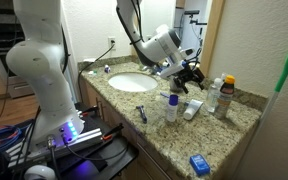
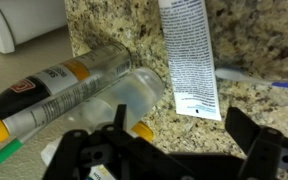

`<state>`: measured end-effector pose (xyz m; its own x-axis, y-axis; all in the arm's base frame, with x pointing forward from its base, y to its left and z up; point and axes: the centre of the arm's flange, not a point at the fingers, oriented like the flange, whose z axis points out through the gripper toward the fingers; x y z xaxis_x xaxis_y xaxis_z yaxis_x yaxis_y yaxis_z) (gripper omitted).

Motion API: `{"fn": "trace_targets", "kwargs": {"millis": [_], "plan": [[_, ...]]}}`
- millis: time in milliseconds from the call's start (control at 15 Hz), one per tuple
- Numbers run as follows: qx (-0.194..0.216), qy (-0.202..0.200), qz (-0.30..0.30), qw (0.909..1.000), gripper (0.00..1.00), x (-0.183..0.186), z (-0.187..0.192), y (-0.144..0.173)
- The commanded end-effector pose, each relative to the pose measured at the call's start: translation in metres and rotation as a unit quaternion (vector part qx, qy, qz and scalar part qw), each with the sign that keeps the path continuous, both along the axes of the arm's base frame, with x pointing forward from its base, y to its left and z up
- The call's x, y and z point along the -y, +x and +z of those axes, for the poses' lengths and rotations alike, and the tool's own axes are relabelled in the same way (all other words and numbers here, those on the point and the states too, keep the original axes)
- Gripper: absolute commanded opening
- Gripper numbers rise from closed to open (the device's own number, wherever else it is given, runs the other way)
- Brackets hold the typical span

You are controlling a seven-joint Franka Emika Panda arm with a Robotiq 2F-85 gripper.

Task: Set the white tube upright on the right side of the counter

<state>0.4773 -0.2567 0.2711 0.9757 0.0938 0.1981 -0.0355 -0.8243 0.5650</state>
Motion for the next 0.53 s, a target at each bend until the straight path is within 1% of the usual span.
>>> {"fn": "trace_targets", "kwargs": {"millis": [0,133,200,267,400,467], "plan": [[-0.008,0.001,0.017,0.9998,1.00,0.000,-0.012,0.001],[-0.013,0.004,0.036,0.9992,1.00,-0.001,-0.025,0.005],[-0.019,0.011,0.038,0.9990,1.00,-0.002,-0.030,0.007],[-0.015,0.012,0.039,0.9991,1.00,-0.003,-0.035,0.009],[-0.021,0.010,0.040,0.9989,1.00,-0.001,-0.044,0.012],[-0.014,0.003,0.043,0.9990,1.00,0.001,-0.048,0.014]]}}
